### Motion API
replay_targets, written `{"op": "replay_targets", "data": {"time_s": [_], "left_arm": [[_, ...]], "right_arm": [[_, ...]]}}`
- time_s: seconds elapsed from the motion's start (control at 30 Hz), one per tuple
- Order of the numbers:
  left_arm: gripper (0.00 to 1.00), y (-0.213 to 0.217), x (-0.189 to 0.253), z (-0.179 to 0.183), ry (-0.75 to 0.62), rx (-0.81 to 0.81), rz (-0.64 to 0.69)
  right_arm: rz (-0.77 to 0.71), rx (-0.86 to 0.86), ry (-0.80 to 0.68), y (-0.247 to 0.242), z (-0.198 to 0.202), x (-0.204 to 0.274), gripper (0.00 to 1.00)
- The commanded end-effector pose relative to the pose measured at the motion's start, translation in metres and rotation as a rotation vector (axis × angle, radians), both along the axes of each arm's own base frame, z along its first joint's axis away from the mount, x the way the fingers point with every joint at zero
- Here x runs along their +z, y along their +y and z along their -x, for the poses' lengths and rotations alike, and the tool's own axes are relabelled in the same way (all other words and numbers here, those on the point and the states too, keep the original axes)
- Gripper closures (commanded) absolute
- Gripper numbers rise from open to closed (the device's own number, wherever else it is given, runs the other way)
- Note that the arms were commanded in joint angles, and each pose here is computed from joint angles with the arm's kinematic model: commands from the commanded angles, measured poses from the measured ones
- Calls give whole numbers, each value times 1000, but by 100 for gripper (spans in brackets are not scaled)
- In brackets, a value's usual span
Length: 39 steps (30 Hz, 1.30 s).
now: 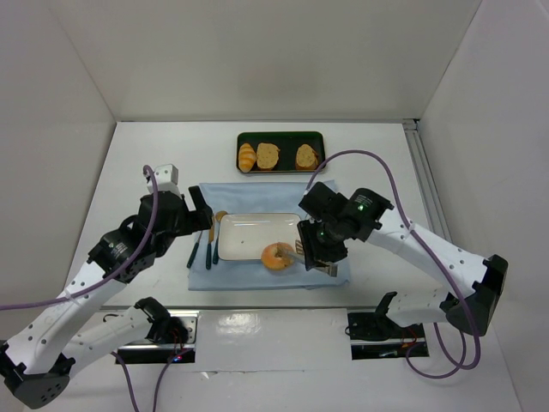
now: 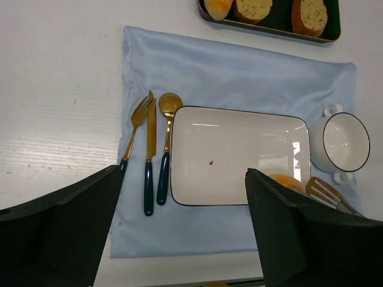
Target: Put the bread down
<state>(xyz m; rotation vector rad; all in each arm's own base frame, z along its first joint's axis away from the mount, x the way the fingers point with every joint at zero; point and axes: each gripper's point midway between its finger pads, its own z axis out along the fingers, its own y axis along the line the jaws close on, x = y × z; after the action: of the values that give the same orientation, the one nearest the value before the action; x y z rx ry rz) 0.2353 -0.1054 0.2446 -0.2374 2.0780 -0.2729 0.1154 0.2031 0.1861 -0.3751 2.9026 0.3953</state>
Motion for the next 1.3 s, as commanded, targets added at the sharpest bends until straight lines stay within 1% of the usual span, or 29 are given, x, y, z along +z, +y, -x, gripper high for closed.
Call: {"op": "replay_targets", "data": {"time_s": [0.0, 0.17, 0.23, 0.27, 0.33, 0.37, 0.43, 0.5, 0.6, 0.67, 0.77, 0.8, 0.83, 0.87, 0.9, 0.93, 1.0, 1.03, 1.1, 1.13, 1.17, 1.23, 1.27], "left_arm": [[3, -3, 3, 2, -10, -1, 34], [3, -3, 3, 2, -10, -1, 34], [3, -4, 2, 2, -7, -9, 38], [3, -5, 2, 2, -6, -4, 46], [3, -5, 3, 2, -6, -4, 46], [3, -5, 3, 2, -6, -4, 46], [3, -5, 0, 1, 1, -4, 40], [3, -5, 0, 1, 1, -4, 40], [3, -5, 0, 1, 1, -4, 40], [3, -5, 0, 1, 1, -4, 40], [3, -4, -2, 3, 3, -4, 39], [3, -4, -2, 3, 3, -4, 39], [3, -4, -2, 3, 3, -4, 39], [3, -4, -2, 3, 3, -4, 39], [3, -4, -6, 3, 10, -4, 34], [3, -4, -6, 3, 10, -4, 34], [3, -4, -6, 3, 10, -4, 34], [3, -5, -6, 4, 13, -11, 38], [3, -5, -6, 4, 13, -12, 38], [3, -5, -6, 4, 13, -12, 38], [3, -5, -6, 4, 13, -12, 38], [3, -6, -5, 3, 5, -16, 35], [3, -6, -5, 3, 5, -16, 35]], "right_arm": [[-38, -22, -58, 6, -8, 6, 47], [-67, -42, -139, 12, -24, 26, 47], [-47, -57, -170, 15, -35, 29, 47], [-66, -55, -200, 17, -40, 39, 47], [-46, -60, -229, 19, -49, 42, 47], [-63, -67, -255, 23, -55, 52, 47], [-42, -64, -288, 26, -66, 56, 47], [-51, -67, -322, 31, -75, 67, 47], [4, -81, -356, 30, -88, 65, 47], [66, -112, -402, 23, -100, 62, 47], [126, -231, -473, -2, -129, 63, 47], [104, -260, -499, -6, -140, 67, 47], [121, -319, -503, -22, -155, 64, 47], [106, -342, -548, -29, -167, 74, 47], [113, -363, -557, -39, -173, 74, 47], [139, -421, -556, -60, -185, 70, 47], [156, -456, -587, -80, -200, 72, 47], [191, -511, -576, -103, -208, 65, 47], [214, -527, -565, -125, -216, 56, 47], [225, -546, -552, -135, -220, 44, 47], [238, -597, -540, -158, -226, 38, 48], [227, -610, -547, -172, -235, 29, 48], [241, -640, -522, -188, -234, 15, 48]]}}
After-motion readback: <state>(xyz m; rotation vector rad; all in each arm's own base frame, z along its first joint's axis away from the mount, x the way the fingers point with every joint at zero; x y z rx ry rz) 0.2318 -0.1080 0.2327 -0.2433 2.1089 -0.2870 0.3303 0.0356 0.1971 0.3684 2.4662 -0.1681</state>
